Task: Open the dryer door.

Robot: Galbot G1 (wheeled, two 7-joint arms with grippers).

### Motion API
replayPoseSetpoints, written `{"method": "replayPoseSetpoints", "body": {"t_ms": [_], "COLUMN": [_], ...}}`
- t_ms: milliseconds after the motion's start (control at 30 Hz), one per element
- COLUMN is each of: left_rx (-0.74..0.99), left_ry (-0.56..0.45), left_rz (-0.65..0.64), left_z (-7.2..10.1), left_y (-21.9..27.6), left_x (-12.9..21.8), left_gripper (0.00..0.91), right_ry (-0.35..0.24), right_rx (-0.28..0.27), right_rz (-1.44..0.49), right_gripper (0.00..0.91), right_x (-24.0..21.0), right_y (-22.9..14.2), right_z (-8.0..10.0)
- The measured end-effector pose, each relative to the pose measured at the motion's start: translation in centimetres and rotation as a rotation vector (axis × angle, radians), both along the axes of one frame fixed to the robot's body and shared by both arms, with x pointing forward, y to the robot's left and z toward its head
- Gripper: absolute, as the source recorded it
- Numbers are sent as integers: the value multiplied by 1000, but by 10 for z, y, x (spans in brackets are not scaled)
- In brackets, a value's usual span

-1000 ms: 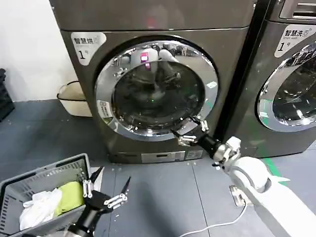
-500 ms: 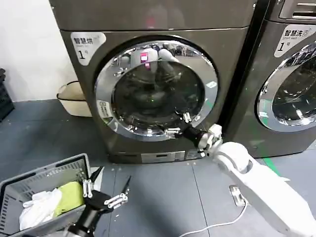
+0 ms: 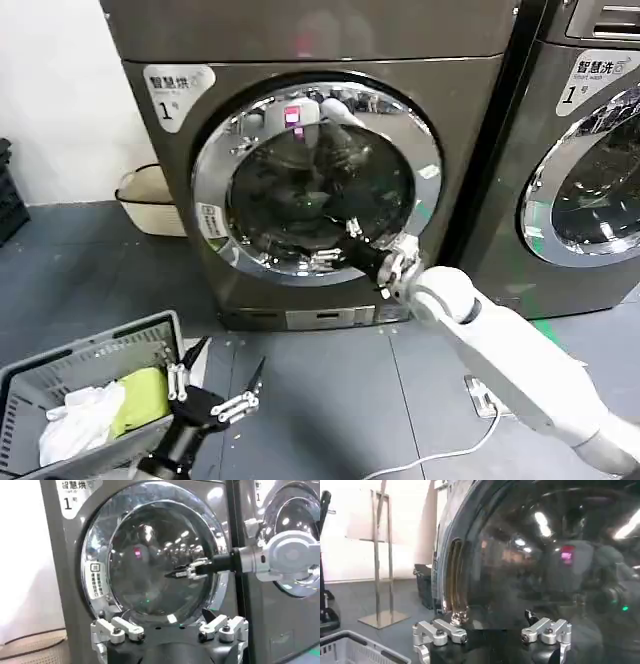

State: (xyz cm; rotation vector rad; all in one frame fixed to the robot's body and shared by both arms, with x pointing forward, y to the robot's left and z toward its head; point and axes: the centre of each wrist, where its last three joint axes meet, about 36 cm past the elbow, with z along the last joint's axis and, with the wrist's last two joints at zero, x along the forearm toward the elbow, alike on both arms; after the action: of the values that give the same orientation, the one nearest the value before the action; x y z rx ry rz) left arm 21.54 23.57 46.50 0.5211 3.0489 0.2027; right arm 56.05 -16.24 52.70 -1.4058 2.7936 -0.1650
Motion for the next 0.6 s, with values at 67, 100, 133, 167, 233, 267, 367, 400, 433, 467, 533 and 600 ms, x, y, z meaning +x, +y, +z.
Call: {"method": "replayPoseSetpoints", "body": {"t_ms": [67, 100, 133, 167, 233, 267, 367, 400, 433, 467, 533, 600], "left_rx": [0, 0, 0, 0, -1, -1, -3, -3, -3, -3, -2, -3], "left_ry": [0, 1, 1, 1, 2, 3, 4, 4, 4, 4, 3, 3], "left_rz": [0, 0, 0, 0, 1, 1, 1, 1, 1, 1, 1, 1], "left_z": [0, 0, -1, -1, -1, -2, -2, -2, -3, -3, -3, -3], "left_y": [0, 0, 0, 0, 0, 0, 0, 0, 0, 0, 0, 0], "left_x": [0, 0, 0, 0, 0, 0, 0, 1, 1, 1, 1, 2], "left_gripper": [907, 907, 907, 907, 907, 907, 907, 907, 907, 907, 907, 907], "right_ry": [2, 2, 2, 2, 1, 2, 4, 3, 4, 4, 4, 4], "right_rx": [-5, -6, -6, -6, -5, -4, -2, -2, -3, -3, -3, -4], "right_rz": [8, 11, 14, 17, 23, 28, 39, 41, 42, 45, 47, 47], "right_gripper": [907, 907, 907, 907, 907, 907, 907, 907, 907, 907, 907, 907], "right_x": [3, 4, 5, 6, 7, 6, 6, 6, 6, 7, 8, 9], "right_y": [6, 9, 12, 16, 21, 24, 33, 35, 39, 42, 47, 53], "right_z": [0, 0, 0, 1, 2, 3, 3, 4, 4, 4, 5, 6]}}
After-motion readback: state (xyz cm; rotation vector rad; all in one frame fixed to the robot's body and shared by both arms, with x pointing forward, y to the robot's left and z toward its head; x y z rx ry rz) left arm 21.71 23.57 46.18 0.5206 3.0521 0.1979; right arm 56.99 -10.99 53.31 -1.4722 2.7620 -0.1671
